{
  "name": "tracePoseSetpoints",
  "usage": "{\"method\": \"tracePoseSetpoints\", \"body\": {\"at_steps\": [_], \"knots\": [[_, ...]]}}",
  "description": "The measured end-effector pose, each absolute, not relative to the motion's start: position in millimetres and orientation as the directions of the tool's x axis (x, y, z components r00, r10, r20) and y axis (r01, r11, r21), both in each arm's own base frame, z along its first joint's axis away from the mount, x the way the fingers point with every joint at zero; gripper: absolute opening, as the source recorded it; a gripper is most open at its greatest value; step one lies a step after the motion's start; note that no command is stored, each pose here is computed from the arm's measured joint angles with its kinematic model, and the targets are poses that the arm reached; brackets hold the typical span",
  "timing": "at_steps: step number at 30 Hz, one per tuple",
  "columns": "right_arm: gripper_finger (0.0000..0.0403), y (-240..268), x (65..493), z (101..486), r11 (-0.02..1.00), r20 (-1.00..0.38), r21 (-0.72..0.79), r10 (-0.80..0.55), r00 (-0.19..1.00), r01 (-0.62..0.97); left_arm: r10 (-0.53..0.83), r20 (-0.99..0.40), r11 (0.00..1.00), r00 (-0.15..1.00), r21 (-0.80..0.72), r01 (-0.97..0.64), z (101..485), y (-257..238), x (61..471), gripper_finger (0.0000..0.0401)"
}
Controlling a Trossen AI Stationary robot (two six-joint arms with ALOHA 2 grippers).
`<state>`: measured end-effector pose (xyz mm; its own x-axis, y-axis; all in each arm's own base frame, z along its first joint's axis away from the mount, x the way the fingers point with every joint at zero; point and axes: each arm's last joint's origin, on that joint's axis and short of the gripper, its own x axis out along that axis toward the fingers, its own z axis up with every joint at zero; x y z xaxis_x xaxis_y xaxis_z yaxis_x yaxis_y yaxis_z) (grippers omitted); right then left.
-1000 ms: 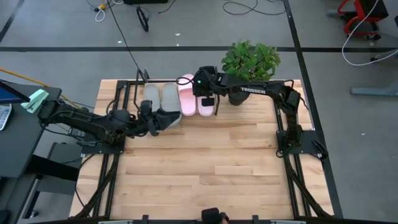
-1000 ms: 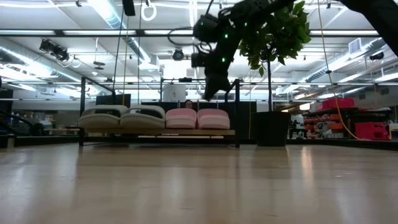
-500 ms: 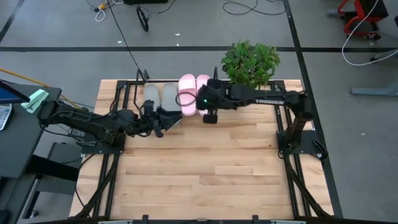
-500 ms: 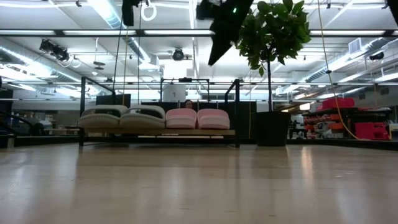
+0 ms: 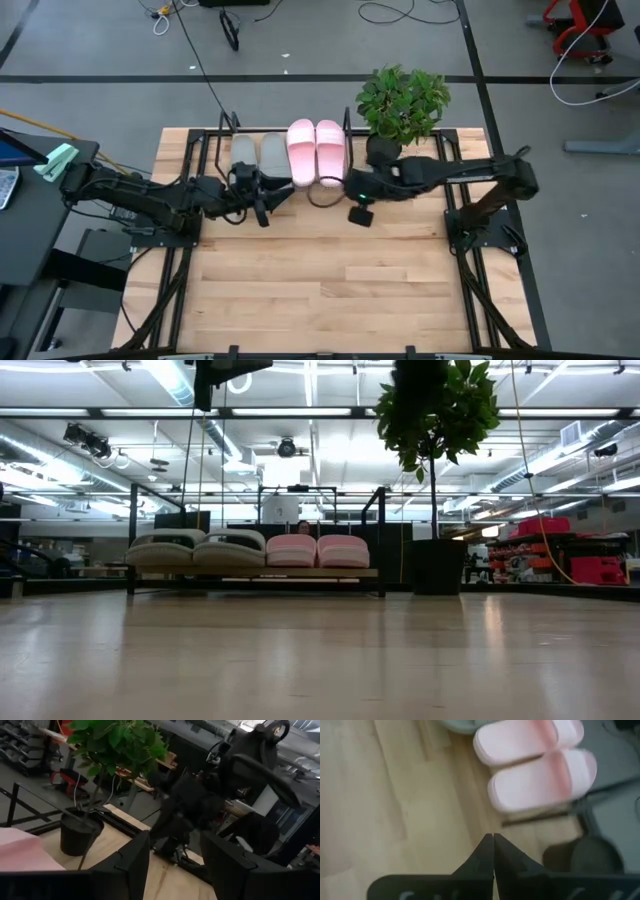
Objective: Pick and place slides into the shelf
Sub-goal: Return to Home Position
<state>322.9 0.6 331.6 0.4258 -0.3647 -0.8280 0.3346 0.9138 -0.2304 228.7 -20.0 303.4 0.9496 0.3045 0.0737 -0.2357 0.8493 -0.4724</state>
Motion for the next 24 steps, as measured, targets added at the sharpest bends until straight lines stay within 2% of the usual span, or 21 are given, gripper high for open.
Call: {"method": "tracePoseSetpoints", "body": {"at_steps": [6,9,13,16,20,24], "knots": [[0.0003,18.9,273.4,325.8,0.889,-0.831,-0.114,-0.330,0.447,0.443,0.300,-0.047,0.856,0.953,-0.428,-0.290,290.8,-20.1,228.9,0.0175],[0.0003,26.3,251.5,325.6,0.871,-0.821,-0.042,-0.309,0.480,0.489,0.357,-0.124,0.824,0.926,-0.424,-0.375,283.3,-19.5,225.9,0.0171],[0.0002,32.1,234.6,324.9,0.856,-0.813,0.018,-0.289,0.505,0.517,0.430,-0.207,0.789,0.879,-0.387,-0.477,276.3,-19.9,217.7,0.0166],[0.0003,33.6,229.9,327.1,0.854,-0.805,0.036,-0.283,0.521,0.519,0.432,-0.251,0.787,0.866,-0.364,-0.498,275.5,-21.0,207.7,0.0160],[0.0002,33.9,231.1,327.6,0.863,-0.799,0.031,-0.281,0.531,0.504,0.423,-0.247,0.779,0.872,-0.392,-0.489,267.7,-20.8,191.3,0.0151],[0.0003,31.6,234.9,325.5,0.866,-0.800,0.017,-0.288,0.526,0.500,0.418,-0.153,0.747,0.895,-0.503,-0.435,245.5,-17.1,172.4,0.0145]]}}
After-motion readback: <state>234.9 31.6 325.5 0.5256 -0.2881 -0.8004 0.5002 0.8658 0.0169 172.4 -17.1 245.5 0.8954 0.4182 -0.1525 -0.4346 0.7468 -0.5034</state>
